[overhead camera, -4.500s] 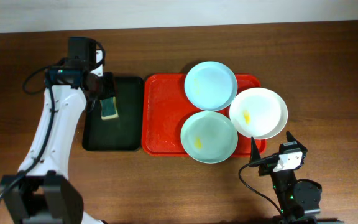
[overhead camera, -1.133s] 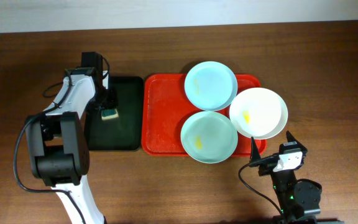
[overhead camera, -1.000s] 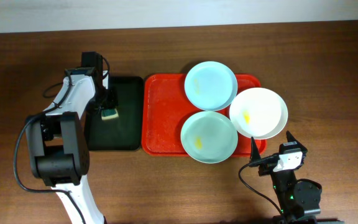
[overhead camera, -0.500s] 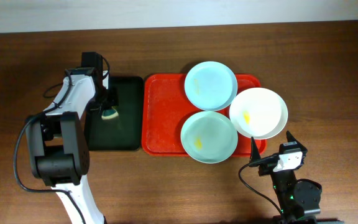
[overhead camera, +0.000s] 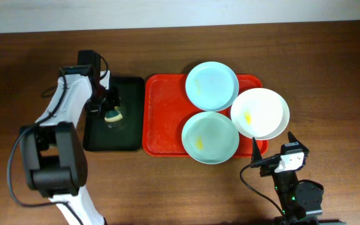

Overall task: Clean dirty plates on tray and stack at the side
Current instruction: 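Lift the sponge slightly with the left gripper above the tray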

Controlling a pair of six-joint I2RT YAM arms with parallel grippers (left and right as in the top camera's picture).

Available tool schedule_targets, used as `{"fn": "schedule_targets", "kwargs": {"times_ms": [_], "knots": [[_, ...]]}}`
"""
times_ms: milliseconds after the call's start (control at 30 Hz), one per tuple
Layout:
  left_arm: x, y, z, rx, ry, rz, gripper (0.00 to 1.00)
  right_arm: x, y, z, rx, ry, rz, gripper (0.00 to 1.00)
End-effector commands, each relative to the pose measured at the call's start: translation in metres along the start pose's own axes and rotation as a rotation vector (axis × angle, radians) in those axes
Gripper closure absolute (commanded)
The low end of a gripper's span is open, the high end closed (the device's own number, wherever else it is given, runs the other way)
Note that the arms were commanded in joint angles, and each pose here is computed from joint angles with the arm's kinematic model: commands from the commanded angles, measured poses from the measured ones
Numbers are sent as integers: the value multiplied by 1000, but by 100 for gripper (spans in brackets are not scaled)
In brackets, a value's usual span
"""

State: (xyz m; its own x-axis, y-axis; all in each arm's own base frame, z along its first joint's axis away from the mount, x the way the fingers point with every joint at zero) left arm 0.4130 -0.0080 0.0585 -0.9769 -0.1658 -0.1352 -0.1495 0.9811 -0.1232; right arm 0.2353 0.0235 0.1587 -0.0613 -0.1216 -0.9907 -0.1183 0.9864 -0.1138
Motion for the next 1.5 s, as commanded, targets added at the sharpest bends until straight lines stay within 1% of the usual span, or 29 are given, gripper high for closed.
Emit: {"fn": "schedule_targets", "kwargs": {"times_ms": [0,200,467,533,1267,1300,1333,1467], "knots": [[-9,-9,-31,48,-71,21,100,2,3,0,-15,2,-6,2],[-18,-9,-22,49,-97,69,100,2,3,0,-15,2,-6,2],[-7,-9,15,41,-3,69,100,2,3,0,-15,2,-6,2],[-7,-13,21,42,2,79,100,2,3,0,-15,2,-6,1],[-10,-13,21,37,-13,87,100,2,3,0,-15,2,-6,2],[-10,-13,21,37,-13,87,100,-2,2,0,-13,-16,-7,2],[-10,-13,21,37,-13,87,100,-5,4,0,-23,-28,-7,2],[-10,-13,21,37,-13,87,100,-9,35,-4,-217,-55,-10,2]]}}
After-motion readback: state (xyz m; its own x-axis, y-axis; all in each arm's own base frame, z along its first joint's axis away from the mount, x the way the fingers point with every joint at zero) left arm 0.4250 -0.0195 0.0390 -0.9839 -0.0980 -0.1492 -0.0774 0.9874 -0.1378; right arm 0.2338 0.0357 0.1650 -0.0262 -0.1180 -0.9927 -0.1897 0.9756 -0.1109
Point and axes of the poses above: each gripper's point midway between its finger pads, its own z axis out along the fingers, its own y axis along the line the jaws close on, x = y × z, the point moved 1 cm from there along -z, back along the fingers, and after that the axes turned 3 degrees about -z, right-handed, at the moved point
